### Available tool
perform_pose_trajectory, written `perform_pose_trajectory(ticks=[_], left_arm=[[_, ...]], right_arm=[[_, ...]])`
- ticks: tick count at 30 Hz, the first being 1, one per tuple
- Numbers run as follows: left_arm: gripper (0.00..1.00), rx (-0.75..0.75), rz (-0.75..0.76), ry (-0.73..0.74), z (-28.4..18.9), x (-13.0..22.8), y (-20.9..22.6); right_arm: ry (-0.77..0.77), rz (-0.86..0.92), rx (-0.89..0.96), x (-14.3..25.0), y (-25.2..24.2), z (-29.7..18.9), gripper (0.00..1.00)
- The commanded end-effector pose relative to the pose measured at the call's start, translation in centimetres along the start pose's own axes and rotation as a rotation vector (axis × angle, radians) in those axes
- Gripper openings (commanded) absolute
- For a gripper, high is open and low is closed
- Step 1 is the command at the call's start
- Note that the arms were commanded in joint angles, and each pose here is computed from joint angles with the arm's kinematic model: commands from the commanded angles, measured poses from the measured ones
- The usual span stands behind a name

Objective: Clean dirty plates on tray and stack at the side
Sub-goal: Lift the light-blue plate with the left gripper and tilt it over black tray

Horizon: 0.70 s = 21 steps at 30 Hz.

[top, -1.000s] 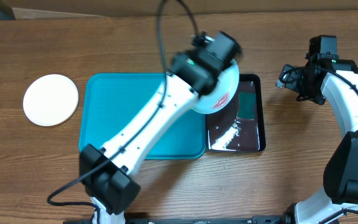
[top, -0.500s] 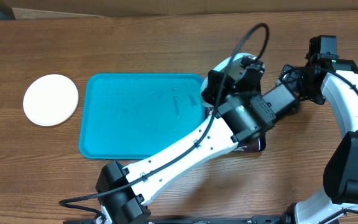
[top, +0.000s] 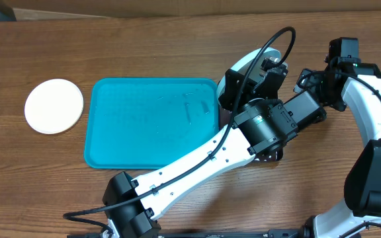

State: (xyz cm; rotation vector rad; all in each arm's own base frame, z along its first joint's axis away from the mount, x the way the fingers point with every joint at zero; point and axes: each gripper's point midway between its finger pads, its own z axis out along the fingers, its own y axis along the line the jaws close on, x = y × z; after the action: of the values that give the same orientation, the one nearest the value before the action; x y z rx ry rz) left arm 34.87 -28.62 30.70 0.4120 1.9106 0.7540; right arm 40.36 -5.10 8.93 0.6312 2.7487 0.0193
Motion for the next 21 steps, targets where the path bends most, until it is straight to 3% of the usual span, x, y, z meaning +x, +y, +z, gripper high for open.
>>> perform_pose_trajectory(ticks=[1,10,21], left_arm=[[0.04,0.094,-0.092,0.025,0.1,-0.3,0.2],[0.04,0.581,-0.206,0.339,3.6,4.5,-5.8],[0.04,0.635,-0.494,0.711,13.0,13.2,-1.5]], right_arm=[[-0.026,0.001,-0.007,-0.7,0.3,-0.6,1.0],[-0.026,0.001,-0.007,-0.7,0.3,-0.6,1.0],[-0.026,0.0,-0.007,-0.7,0.3,-0.6,1.0]])
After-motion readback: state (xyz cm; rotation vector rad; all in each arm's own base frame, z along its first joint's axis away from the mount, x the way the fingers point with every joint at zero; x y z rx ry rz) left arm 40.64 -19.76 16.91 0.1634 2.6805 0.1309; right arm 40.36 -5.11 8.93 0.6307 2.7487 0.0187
